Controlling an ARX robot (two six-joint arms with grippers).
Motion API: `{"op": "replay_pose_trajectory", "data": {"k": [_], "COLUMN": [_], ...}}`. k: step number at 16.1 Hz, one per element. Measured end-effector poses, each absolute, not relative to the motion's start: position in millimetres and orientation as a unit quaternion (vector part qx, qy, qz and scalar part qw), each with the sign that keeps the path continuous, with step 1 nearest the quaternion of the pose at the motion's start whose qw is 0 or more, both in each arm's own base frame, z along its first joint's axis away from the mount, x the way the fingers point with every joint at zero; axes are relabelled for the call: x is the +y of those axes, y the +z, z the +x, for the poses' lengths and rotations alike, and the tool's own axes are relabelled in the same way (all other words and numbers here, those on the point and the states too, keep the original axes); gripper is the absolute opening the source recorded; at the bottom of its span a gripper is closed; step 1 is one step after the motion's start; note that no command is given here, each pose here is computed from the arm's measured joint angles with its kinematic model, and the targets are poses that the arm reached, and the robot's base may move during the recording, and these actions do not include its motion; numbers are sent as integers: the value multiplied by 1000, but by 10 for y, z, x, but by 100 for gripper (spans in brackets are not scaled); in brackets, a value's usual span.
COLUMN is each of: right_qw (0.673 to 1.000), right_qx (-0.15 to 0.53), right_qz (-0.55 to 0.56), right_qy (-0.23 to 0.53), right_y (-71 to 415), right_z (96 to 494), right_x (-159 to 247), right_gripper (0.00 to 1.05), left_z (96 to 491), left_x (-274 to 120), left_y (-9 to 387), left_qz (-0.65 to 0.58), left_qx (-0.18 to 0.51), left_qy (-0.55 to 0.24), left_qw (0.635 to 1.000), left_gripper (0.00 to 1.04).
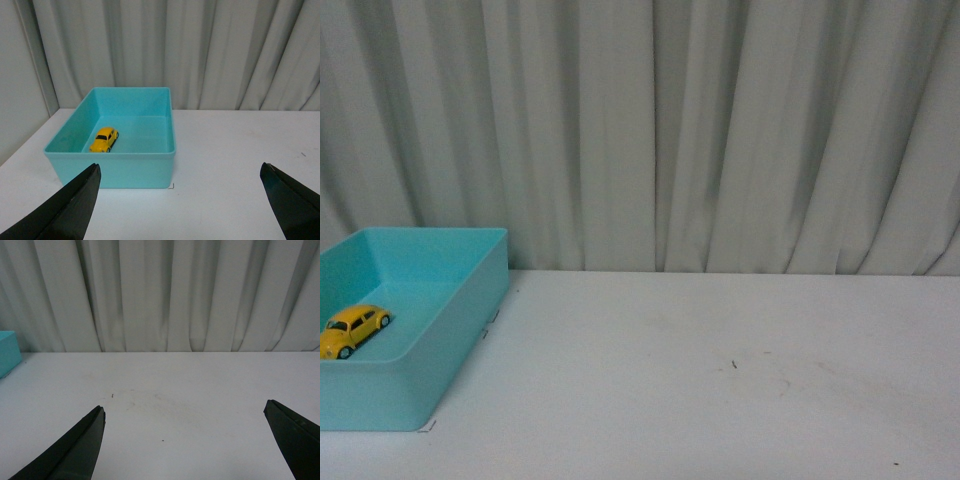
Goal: Wind up and store yellow beetle toy
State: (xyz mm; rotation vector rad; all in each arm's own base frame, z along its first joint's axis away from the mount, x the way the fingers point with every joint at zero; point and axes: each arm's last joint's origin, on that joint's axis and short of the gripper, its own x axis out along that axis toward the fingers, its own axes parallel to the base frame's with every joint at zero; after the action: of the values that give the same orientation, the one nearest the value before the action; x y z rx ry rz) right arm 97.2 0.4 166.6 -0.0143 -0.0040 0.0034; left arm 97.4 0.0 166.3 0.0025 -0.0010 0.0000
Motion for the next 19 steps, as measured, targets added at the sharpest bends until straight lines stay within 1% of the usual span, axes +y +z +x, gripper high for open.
{"op": "replay_pose_trajectory", "data": {"k": [19], "right_qw": [1000], "right_qx": [-1], "right_qz": [-7], "right_qy": [2], "right_y": [1665], "right_z": [972], "right_x": [4], "right_gripper": [98], "left_z": [974], "left_x": [0], "left_y": [1662], "left_qz": [0], "left_qx": [0], "left_qy": [0], "left_qw": [1000], "left_gripper": [98]}}
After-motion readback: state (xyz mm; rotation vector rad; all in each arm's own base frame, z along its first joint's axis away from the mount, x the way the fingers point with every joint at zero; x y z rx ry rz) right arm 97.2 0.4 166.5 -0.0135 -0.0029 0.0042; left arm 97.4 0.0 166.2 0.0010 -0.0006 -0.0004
